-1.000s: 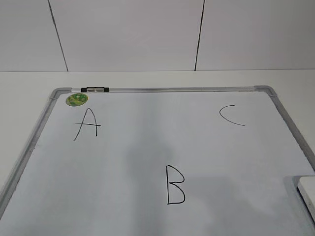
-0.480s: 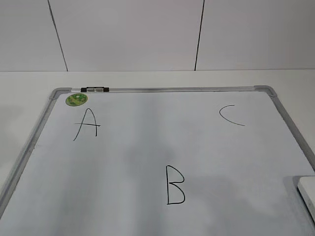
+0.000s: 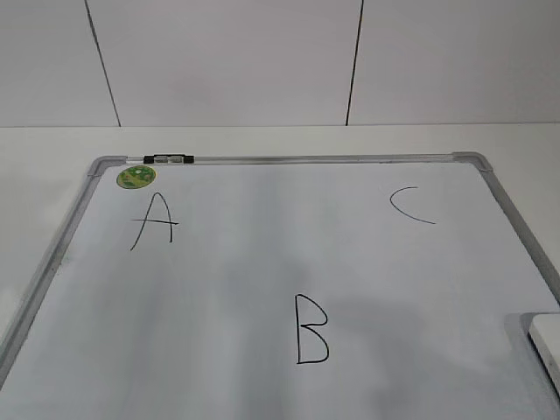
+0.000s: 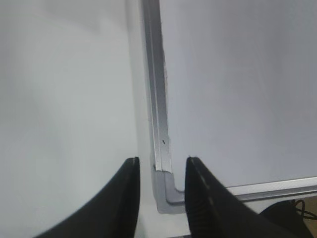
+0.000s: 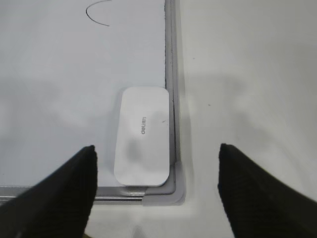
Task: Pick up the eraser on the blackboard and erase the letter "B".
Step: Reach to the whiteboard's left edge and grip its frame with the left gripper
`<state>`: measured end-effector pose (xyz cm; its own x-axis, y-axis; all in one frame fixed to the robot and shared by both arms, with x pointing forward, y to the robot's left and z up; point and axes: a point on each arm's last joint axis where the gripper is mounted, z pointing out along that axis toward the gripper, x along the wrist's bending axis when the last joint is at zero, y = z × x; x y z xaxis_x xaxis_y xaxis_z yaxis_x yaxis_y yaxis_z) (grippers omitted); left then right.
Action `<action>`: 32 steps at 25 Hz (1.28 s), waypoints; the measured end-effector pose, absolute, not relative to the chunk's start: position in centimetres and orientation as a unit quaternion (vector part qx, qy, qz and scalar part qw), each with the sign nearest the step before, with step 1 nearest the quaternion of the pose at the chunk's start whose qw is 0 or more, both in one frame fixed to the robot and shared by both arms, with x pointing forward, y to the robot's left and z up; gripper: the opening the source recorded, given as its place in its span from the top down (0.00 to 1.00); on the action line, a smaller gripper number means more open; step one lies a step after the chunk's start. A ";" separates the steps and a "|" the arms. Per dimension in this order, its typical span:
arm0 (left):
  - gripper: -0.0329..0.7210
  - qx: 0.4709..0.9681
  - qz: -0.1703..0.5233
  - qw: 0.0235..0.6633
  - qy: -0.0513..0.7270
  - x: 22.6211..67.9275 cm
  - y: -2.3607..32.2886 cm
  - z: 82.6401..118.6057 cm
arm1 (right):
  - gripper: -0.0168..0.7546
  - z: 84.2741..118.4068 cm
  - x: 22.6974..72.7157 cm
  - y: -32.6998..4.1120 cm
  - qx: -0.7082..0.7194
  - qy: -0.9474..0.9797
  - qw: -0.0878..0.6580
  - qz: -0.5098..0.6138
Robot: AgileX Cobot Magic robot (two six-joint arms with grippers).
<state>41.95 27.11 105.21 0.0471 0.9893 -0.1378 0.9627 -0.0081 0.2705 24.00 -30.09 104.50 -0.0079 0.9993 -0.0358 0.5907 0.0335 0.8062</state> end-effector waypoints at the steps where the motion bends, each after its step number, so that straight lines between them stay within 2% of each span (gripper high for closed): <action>1: 0.64 0.709 0.042 0.143 0.689 42.6 27.0 105.2 | 0.22 104.5 24.2 -30.1 0.627 0.640 0.324 0.306; 9: 0.64 0.714 0.047 0.124 0.687 48.5 26.7 105.6 | 0.22 104.5 26.0 -29.9 0.670 0.637 0.264 0.275; 13: 0.64 0.716 0.039 0.109 0.689 51.6 26.4 104.6 | 0.22 105.1 26.7 -29.9 0.678 0.638 0.250 0.268; 25: 0.64 0.717 -0.007 0.050 0.696 56.8 25.9 97.9 | 0.22 105.0 27.7 -29.8 0.688 0.644 0.226 0.248; 32: 0.64 0.714 0.009 0.065 0.697 58.0 25.8 96.4 | 0.22 105.0 27.7 -29.8 0.688 0.643 0.226 0.249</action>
